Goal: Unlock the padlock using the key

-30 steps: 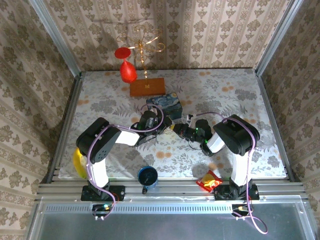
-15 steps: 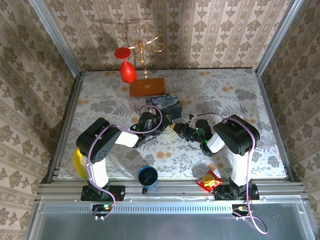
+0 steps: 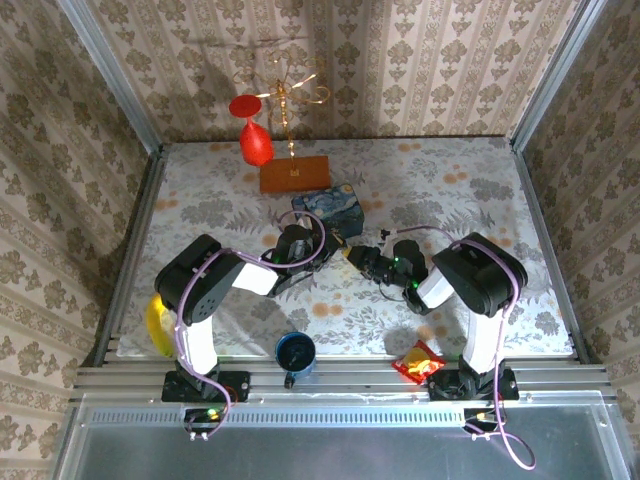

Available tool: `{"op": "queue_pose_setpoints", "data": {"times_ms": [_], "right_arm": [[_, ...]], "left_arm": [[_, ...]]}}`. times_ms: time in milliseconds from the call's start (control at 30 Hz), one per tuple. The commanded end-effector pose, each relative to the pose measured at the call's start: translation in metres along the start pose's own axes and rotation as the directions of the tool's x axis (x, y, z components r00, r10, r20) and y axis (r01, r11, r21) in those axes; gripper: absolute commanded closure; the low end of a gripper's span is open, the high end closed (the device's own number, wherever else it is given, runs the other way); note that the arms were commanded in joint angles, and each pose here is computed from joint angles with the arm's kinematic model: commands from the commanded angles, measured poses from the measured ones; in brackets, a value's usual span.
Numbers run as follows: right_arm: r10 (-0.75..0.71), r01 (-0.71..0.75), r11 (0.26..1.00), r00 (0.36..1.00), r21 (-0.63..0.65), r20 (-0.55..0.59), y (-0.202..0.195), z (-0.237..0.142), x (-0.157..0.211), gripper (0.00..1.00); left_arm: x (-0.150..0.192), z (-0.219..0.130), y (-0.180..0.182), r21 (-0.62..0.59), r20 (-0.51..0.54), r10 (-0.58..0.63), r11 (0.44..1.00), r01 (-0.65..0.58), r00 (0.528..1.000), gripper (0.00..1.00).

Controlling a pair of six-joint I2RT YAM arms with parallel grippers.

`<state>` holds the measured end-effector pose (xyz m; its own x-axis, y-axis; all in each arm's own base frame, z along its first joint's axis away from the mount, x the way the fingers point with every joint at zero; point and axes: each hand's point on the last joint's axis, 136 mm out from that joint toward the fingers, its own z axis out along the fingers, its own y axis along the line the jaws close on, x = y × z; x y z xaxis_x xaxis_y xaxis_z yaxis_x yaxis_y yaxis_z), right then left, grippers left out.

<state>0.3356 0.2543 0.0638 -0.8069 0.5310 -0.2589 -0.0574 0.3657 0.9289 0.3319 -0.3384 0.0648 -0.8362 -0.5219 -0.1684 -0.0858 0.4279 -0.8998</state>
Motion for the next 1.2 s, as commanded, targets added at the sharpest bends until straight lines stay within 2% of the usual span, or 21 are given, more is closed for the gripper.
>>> {"op": "queue_pose_setpoints", "data": {"times_ms": [0,267,367,567,700,1033,1167], "right_arm": [[-0.061,0.060,0.997,0.998,0.052,0.020,-0.001,-0.008,-0.002,0.74],[-0.253,0.246,0.929,0.967,0.278,-0.011,-0.002,-0.041,-0.009,0.71],[-0.374,0.369,0.852,0.925,0.373,-0.062,0.007,-0.055,-0.011,0.71],[-0.561,0.582,0.664,0.803,0.470,-0.202,0.028,-0.068,-0.003,0.70],[-0.614,0.652,0.574,0.743,0.495,-0.267,0.035,-0.066,0.001,0.70],[-0.671,0.750,0.430,0.638,0.503,-0.378,0.040,-0.056,0.007,0.69],[-0.664,0.770,0.377,0.612,0.515,-0.430,0.031,-0.050,0.010,0.67]], "left_arm": [[0.003,-0.001,0.016,-0.041,-0.002,-0.033,0.999,0.033,0.999,1.00],[0.003,-0.001,0.014,-0.048,-0.015,-0.015,0.999,0.015,1.000,1.00],[0.005,0.000,0.011,-0.056,-0.032,0.001,0.998,-0.002,0.999,0.99],[0.004,-0.002,0.006,-0.062,-0.040,0.016,0.998,-0.018,0.999,0.99],[0.004,-0.003,0.002,-0.061,-0.045,0.028,0.998,-0.031,0.999,0.99],[0.005,-0.003,-0.001,-0.061,-0.060,0.039,0.997,-0.042,0.997,0.98],[0.005,-0.003,-0.001,-0.071,-0.069,0.040,0.996,-0.045,0.997,0.98]]}}
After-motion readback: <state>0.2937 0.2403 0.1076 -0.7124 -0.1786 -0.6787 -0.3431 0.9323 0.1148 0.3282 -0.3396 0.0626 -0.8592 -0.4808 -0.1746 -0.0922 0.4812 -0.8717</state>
